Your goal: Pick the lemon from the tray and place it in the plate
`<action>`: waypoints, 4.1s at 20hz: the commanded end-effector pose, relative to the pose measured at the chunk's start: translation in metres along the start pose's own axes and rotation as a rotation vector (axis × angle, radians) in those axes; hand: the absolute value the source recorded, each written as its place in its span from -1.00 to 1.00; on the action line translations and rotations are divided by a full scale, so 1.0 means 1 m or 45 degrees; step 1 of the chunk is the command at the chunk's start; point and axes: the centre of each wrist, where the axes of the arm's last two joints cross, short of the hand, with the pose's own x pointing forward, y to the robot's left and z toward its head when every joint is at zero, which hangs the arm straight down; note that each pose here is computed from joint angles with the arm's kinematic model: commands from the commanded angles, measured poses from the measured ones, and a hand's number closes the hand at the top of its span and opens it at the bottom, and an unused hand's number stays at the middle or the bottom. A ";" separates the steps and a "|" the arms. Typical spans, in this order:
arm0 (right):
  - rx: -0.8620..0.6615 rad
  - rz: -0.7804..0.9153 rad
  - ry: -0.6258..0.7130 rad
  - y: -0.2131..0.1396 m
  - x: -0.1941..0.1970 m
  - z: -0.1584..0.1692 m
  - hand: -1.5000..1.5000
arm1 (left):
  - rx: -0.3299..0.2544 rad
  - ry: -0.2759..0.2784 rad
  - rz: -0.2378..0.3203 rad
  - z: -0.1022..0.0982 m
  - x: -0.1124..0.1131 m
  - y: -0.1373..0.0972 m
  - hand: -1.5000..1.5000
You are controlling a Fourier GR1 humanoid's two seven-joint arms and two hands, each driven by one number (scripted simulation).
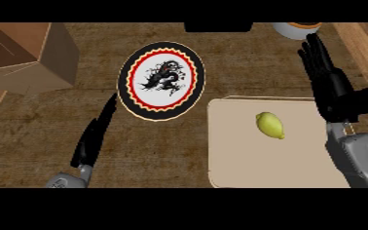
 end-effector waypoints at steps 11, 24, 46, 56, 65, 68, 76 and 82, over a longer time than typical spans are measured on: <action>0.374 -0.364 -0.774 0.076 -0.021 0.077 1.00 | 0.085 -0.505 0.134 -0.032 0.115 0.073 0.00; 0.146 -0.752 -0.966 -0.026 -0.097 0.111 -1.00 | 0.048 -0.493 0.137 -0.026 0.120 0.093 0.00; 0.738 0.464 -0.298 -0.100 -0.068 0.090 -1.00 | 0.045 -0.473 0.123 -0.027 0.109 0.105 0.00; 0.707 0.658 -0.146 -0.063 -0.085 0.068 -1.00 | 0.060 -0.476 0.113 -0.025 0.118 0.095 0.00; 0.728 0.644 -0.080 -0.051 -0.107 0.050 -1.00 | 0.067 -0.472 0.109 -0.021 0.131 0.096 0.00; 0.774 0.643 -0.098 -0.029 -0.138 0.051 -1.00 | 0.039 -0.468 0.130 -0.017 0.127 0.085 0.00; 0.788 0.690 -0.050 -0.007 -0.148 0.039 -1.00 | 0.048 -0.493 0.124 -0.027 0.121 0.102 0.00; 0.550 0.618 -0.227 0.013 -0.144 0.033 1.00 | 0.057 -0.492 0.122 -0.020 0.140 0.090 0.00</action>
